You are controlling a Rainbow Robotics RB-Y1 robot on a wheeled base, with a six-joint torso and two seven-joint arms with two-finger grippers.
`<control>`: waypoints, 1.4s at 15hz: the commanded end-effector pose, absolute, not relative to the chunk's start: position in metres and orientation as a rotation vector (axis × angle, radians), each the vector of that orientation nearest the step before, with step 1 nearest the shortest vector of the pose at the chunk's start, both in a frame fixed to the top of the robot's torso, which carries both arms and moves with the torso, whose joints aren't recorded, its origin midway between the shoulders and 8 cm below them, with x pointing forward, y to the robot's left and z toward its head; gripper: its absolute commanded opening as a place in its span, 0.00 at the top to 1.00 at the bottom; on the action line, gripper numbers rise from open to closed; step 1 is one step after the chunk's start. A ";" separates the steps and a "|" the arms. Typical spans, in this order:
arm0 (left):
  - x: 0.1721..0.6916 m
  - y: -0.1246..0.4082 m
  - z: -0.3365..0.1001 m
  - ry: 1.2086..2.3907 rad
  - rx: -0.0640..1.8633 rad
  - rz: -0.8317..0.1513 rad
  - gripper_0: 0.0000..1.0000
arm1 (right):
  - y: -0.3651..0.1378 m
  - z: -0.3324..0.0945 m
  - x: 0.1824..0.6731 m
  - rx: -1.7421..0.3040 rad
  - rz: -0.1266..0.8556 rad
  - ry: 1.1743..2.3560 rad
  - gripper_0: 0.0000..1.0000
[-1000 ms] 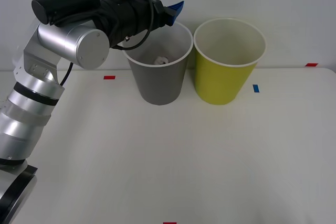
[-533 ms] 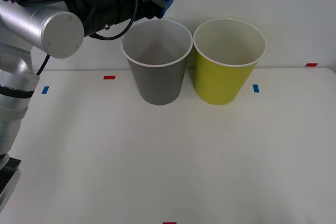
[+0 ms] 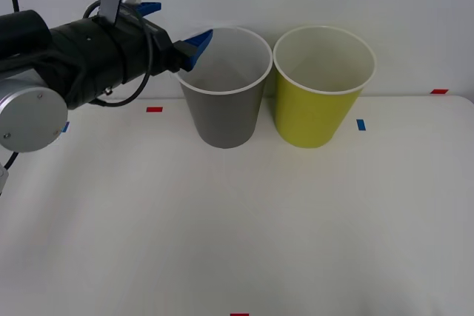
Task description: Put cans in the gray bin and PET bottles in the light green bin.
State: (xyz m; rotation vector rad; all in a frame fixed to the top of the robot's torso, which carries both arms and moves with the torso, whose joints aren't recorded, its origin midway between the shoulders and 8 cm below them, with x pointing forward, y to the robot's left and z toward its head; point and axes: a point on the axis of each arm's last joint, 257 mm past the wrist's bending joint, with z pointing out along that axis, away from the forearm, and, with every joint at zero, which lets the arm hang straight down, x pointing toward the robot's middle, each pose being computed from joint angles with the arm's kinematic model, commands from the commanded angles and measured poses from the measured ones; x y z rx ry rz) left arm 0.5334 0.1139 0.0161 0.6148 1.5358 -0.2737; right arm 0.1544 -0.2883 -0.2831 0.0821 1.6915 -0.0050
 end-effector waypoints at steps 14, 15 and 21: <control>0.385 0.183 -0.119 1.746 0.393 -0.294 0.00 | -0.288 -0.283 0.154 0.082 -0.005 1.691 0.00; 0.380 0.184 -0.125 1.743 0.375 -0.295 0.00 | -0.288 -0.283 0.154 0.082 -0.005 1.691 0.00; 0.373 0.193 -0.163 1.660 0.313 -0.202 0.00 | -0.288 -0.283 0.154 0.082 -0.005 1.691 0.00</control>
